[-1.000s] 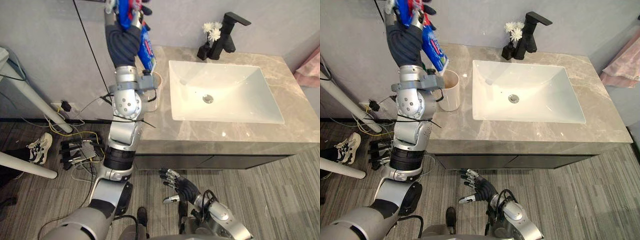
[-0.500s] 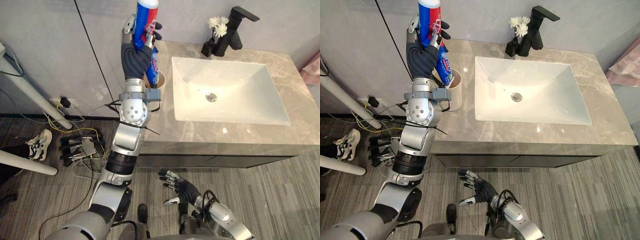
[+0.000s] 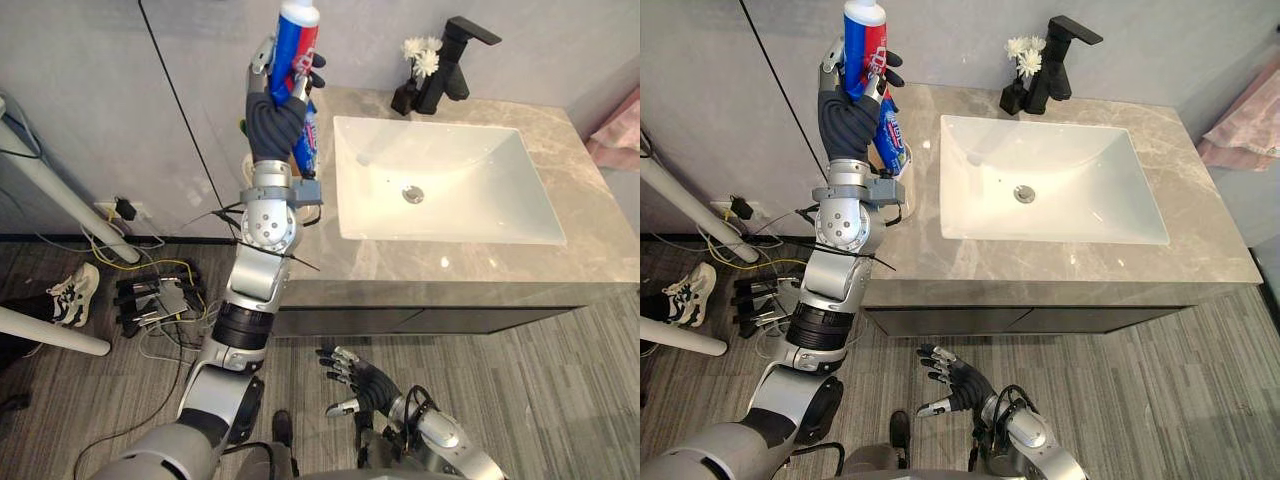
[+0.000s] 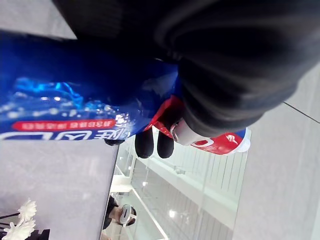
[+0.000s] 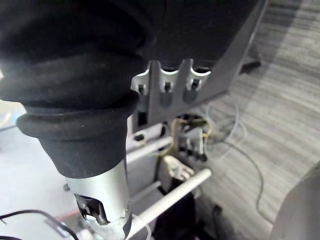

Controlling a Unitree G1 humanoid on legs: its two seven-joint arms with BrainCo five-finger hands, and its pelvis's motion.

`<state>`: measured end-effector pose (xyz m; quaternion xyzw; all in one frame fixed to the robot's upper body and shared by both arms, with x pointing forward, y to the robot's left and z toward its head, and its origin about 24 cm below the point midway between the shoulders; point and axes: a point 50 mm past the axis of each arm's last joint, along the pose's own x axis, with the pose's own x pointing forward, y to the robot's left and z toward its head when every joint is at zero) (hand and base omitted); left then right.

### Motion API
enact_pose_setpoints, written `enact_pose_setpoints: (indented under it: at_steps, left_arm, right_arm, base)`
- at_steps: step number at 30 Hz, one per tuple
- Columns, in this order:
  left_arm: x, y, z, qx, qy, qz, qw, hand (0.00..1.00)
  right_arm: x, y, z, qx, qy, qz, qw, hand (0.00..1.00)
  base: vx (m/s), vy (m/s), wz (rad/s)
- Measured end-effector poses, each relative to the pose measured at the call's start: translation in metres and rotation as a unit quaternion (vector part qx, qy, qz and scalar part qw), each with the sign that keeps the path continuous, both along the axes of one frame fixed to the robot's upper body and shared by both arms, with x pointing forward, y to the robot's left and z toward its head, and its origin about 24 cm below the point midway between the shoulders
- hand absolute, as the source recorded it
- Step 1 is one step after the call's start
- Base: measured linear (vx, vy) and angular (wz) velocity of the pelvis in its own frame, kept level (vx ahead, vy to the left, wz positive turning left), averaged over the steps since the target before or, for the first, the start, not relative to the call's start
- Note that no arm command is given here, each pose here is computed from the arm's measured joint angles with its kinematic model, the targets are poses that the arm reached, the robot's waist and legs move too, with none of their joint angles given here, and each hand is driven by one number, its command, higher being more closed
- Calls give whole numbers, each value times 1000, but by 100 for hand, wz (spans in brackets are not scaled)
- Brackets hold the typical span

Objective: Organize washtable

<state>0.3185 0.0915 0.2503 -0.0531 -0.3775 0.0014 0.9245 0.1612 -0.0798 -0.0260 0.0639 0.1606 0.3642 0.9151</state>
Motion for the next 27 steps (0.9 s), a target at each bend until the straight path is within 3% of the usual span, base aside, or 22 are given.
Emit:
enact_pose_setpoints:
  at_steps: [27]
  left_arm:
    - [-1,15,42,-5,-67,28,997,100]
  right_arm:
    - [1,-2,2,2,-12,-2,1000,0]
  base:
    - [0,0,0]
